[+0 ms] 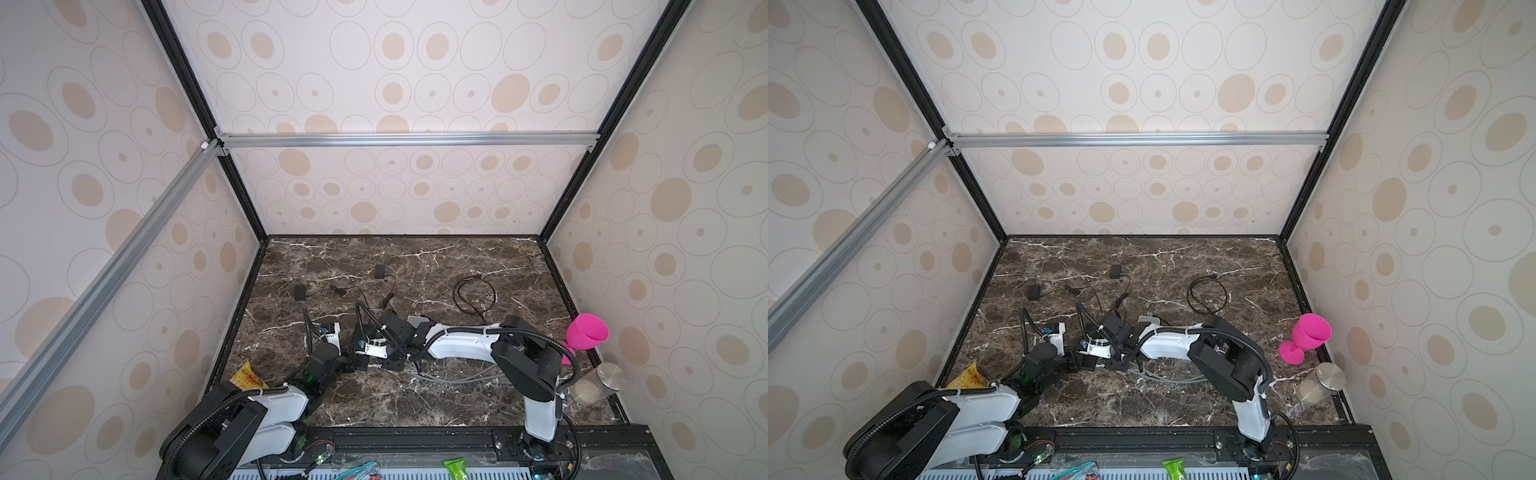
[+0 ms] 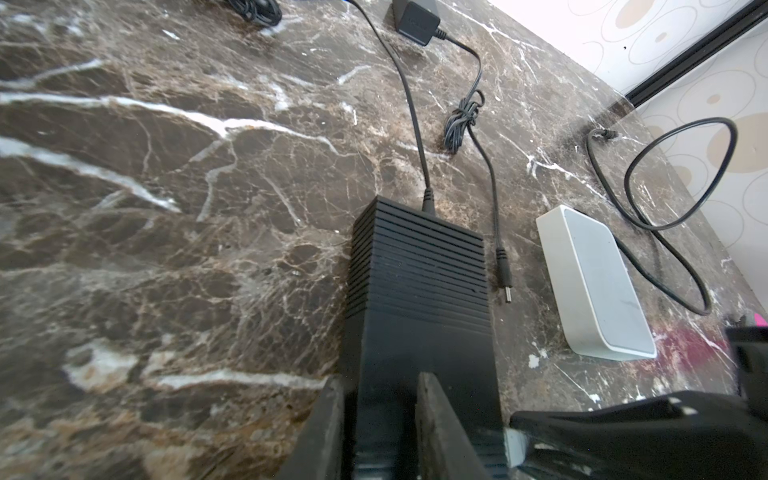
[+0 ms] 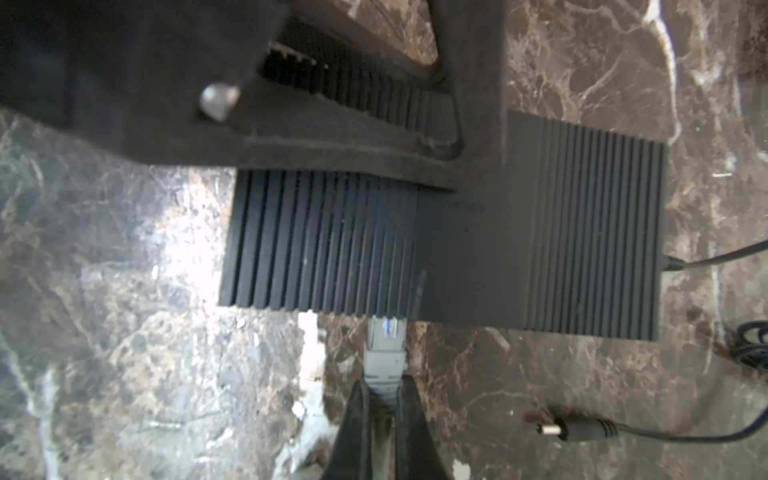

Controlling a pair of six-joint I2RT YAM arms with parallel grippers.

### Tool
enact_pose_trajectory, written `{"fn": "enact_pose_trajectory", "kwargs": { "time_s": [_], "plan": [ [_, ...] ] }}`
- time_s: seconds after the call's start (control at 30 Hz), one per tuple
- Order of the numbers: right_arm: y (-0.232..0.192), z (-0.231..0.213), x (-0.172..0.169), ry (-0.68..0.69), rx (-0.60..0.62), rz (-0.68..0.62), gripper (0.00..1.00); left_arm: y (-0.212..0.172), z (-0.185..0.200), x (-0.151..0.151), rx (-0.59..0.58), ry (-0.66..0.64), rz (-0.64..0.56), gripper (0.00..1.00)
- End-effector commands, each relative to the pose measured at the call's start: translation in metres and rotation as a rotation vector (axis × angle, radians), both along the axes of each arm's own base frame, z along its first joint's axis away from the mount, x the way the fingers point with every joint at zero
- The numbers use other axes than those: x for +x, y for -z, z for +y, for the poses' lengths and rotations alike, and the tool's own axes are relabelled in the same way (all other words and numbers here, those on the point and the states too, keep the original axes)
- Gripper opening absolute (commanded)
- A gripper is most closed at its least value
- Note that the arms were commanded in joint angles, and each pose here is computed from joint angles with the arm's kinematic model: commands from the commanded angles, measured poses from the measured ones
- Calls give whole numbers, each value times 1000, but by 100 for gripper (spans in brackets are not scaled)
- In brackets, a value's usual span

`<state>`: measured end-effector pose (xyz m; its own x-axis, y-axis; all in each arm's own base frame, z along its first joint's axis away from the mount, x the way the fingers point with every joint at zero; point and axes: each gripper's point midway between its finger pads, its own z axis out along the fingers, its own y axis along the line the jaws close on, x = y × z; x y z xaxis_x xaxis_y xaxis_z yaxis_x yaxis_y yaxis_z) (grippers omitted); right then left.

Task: Insert the plug into the switch port
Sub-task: 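Push the grey plug into the port with the right gripper while the left holds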

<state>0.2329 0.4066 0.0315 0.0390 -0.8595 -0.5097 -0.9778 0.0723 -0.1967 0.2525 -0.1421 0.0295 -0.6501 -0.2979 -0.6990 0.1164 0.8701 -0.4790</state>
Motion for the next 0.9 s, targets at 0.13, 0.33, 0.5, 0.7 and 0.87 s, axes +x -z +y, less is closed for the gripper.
{"fn": "enact_pose_trajectory", "kwargs": {
  "time_s": [0.13,0.33,0.5,0.7,0.87],
  "plan": [
    [-185,107,4,-149,649,-294,0,26,-77,-120,-192,575,373,28],
    [-197,103,2,-142,650,-282,0,27,-76,-120,-189,571,372,28],
    [-163,103,-1,-109,610,-188,0,27,-75,-120,-189,566,372,28],
    [-139,94,-13,-64,587,-85,0,19,-72,-104,-143,510,338,39],
    [-115,80,-21,34,444,-65,0,-1,-64,-58,-75,380,262,42]
  ]
}}
